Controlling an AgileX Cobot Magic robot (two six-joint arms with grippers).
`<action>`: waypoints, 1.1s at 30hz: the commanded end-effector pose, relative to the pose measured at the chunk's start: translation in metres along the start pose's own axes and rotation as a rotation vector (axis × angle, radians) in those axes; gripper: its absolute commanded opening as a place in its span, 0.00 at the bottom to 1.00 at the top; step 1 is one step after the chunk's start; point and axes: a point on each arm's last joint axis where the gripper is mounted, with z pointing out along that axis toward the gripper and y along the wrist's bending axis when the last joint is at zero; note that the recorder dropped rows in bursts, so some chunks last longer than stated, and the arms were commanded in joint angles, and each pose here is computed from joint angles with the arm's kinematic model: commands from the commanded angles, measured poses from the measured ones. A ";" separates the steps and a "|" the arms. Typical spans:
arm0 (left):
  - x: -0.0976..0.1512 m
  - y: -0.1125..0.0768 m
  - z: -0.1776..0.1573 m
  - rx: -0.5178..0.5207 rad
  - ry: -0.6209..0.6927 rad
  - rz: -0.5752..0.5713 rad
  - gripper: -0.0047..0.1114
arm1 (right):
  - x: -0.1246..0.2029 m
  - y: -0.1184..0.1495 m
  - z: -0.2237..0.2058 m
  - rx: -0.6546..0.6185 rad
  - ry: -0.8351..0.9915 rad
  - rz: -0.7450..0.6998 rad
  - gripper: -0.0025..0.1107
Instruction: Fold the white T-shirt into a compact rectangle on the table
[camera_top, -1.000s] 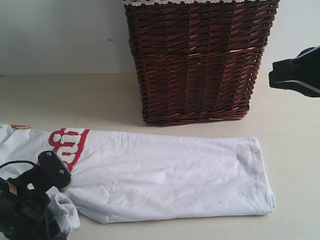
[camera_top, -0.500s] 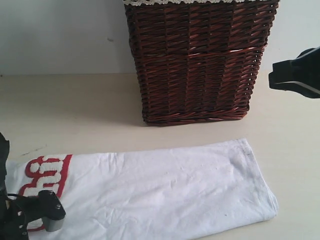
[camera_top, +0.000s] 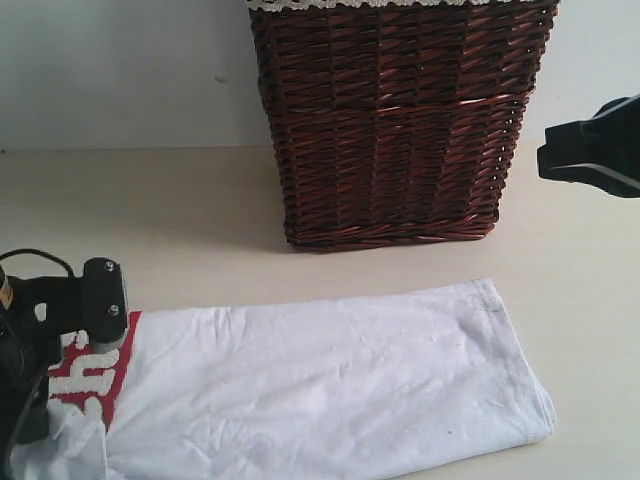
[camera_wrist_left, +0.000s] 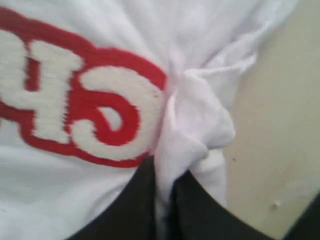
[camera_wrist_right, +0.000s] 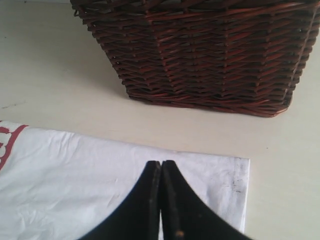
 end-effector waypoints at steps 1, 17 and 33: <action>-0.013 0.012 -0.004 -0.142 -0.128 0.080 0.10 | 0.001 -0.001 -0.001 0.004 -0.006 -0.006 0.02; -0.019 0.022 -0.007 -0.243 -0.205 0.055 0.51 | 0.001 -0.001 -0.001 0.003 -0.002 -0.006 0.02; 0.012 0.029 0.025 -0.257 -0.200 -0.119 0.48 | 0.002 0.000 -0.001 -0.001 0.009 -0.006 0.02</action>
